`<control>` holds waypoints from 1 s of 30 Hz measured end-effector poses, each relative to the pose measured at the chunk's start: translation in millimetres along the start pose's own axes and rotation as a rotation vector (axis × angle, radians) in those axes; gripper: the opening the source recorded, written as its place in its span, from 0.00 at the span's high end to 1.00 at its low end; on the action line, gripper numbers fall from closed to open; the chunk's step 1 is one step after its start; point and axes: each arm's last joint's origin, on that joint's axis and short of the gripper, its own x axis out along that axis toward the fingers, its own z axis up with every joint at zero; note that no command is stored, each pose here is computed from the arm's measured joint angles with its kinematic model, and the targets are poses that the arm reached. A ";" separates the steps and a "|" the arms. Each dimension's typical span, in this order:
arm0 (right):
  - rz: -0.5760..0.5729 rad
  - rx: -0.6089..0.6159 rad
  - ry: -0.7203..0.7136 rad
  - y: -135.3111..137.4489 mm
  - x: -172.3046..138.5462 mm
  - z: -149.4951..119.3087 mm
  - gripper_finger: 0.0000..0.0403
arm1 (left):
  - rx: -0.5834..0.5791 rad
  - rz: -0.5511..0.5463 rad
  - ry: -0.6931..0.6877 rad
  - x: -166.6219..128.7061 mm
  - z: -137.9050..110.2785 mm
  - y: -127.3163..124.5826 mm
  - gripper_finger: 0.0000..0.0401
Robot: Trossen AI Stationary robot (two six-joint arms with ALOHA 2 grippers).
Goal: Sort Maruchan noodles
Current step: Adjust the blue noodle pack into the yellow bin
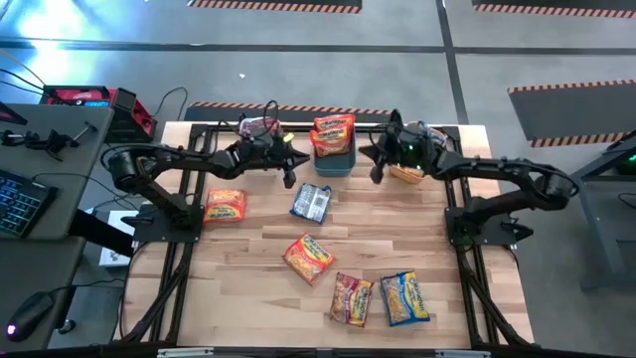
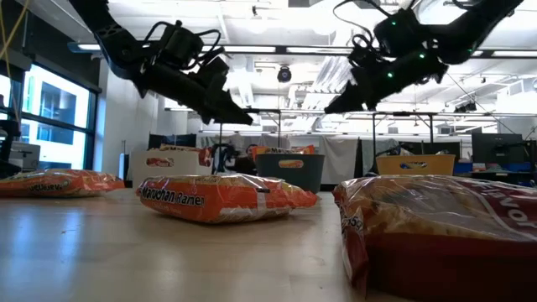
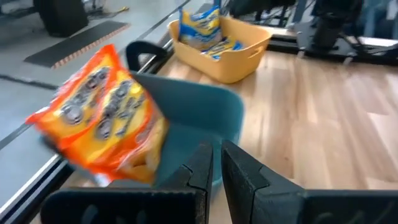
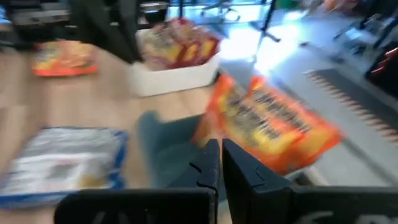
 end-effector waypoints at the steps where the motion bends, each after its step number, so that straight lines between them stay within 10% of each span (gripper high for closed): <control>1: 0.023 0.026 0.000 3.2 -0.7 -2.8 0.99 | 0.001 -0.010 -0.012 2.9 -0.6 -3.1 0.95; 10: 0.137 0.118 -0.007 18.6 2.8 8.5 1.00 | 0.013 -0.085 -0.198 34.5 -12.7 -26.5 0.95; 16: 0.014 0.086 0.332 18.5 -6.6 6.5 0.99 | -0.009 -0.102 -0.216 44.4 -24.2 -30.8 0.95; 21: -0.162 0.059 0.539 -15.7 -24.8 25.9 0.99 | 0.015 -0.098 -0.191 47.9 -31.4 -30.6 0.95; 30: -0.250 0.357 0.847 -98.5 -23.0 -0.8 0.82 | 0.008 -0.060 -0.218 46.5 -29.9 -17.8 0.95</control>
